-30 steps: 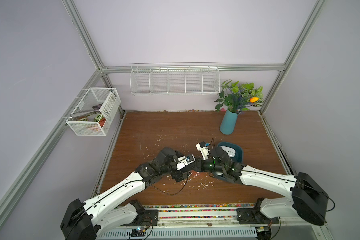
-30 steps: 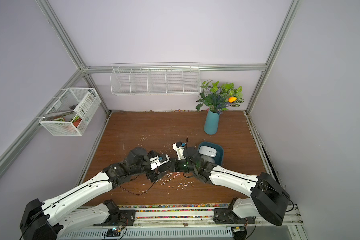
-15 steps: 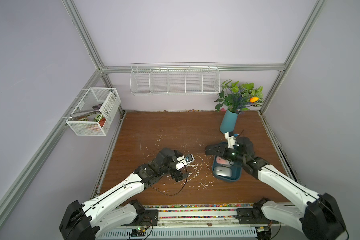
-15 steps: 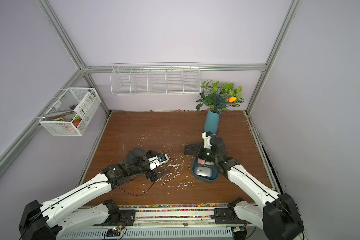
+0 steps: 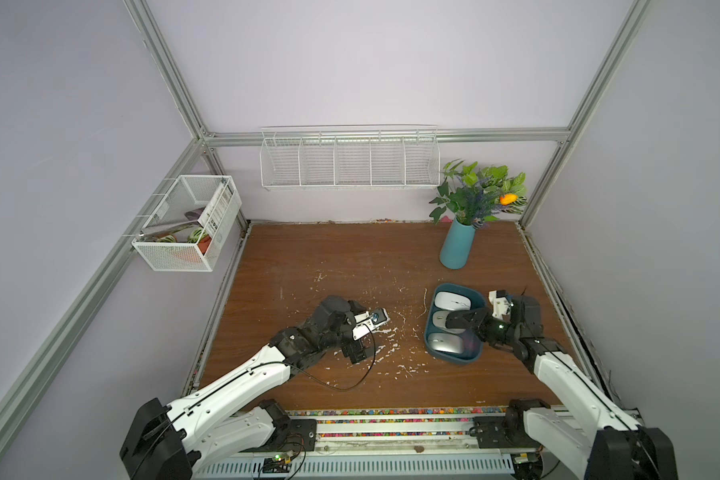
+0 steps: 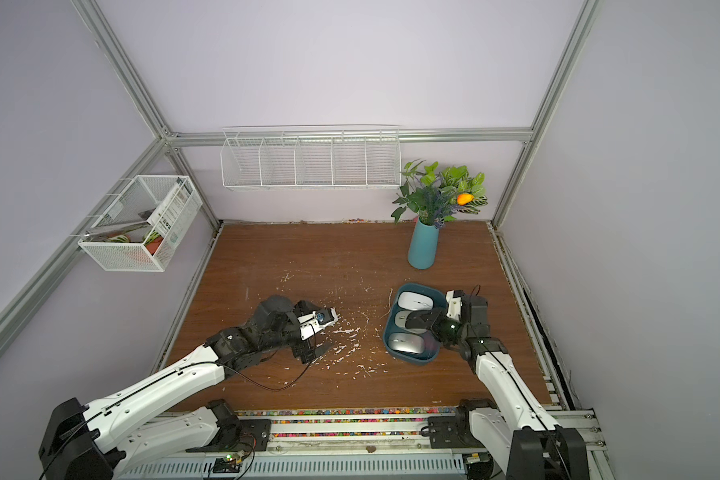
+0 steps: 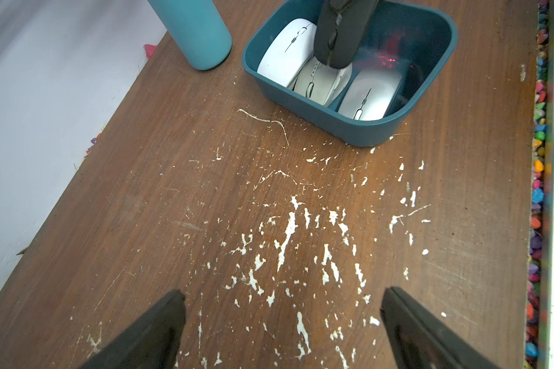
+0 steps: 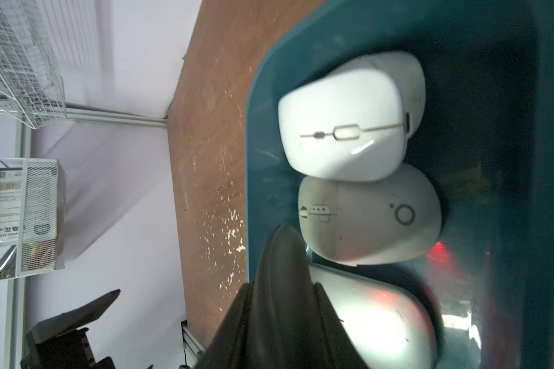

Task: Put the mouse in the storage box
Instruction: Place the mouse in the storage box.

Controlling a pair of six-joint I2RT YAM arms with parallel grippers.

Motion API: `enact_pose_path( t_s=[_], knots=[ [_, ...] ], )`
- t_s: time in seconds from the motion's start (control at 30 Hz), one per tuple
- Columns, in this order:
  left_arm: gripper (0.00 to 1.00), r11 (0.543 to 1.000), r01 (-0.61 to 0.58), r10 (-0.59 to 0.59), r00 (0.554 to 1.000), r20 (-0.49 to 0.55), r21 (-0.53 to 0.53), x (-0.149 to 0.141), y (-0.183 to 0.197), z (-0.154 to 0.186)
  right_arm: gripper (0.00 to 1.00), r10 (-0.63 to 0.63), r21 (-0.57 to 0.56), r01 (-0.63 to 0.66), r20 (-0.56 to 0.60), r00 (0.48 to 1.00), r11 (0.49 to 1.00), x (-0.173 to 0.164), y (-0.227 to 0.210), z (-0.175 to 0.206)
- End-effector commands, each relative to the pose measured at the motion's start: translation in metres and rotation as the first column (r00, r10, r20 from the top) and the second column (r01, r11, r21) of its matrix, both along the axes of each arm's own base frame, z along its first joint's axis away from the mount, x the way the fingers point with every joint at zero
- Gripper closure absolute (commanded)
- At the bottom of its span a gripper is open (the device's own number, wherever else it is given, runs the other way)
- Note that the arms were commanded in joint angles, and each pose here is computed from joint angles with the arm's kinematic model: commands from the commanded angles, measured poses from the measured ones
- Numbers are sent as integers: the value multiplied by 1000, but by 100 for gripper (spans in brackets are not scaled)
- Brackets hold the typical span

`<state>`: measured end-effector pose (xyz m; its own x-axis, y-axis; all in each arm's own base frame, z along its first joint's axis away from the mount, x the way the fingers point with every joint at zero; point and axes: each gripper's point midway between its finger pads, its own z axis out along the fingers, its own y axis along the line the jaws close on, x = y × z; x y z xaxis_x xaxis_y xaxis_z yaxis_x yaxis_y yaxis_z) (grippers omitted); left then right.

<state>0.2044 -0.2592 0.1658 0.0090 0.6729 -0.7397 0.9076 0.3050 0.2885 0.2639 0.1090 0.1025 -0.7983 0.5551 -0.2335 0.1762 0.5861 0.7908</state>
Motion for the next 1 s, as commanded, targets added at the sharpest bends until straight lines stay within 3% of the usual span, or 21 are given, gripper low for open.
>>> enact_pose_path(
  t_s=[0.0,0.47,0.97],
  knots=[
    [0,1000,5,-5,1000,5,17,0,0,-3,90,45,1,-45,39,998,999,-1,15,2],
    [0,1000,5,-5,1000,11,18,0,0,-1,87,73,-57,-72,7,997,996,0,25,-24],
    [0,1000,8,-9,1000,6,24,0,0,-3,49,48,-157,-52,-26,999,986,-4,11,-30]
  ],
)
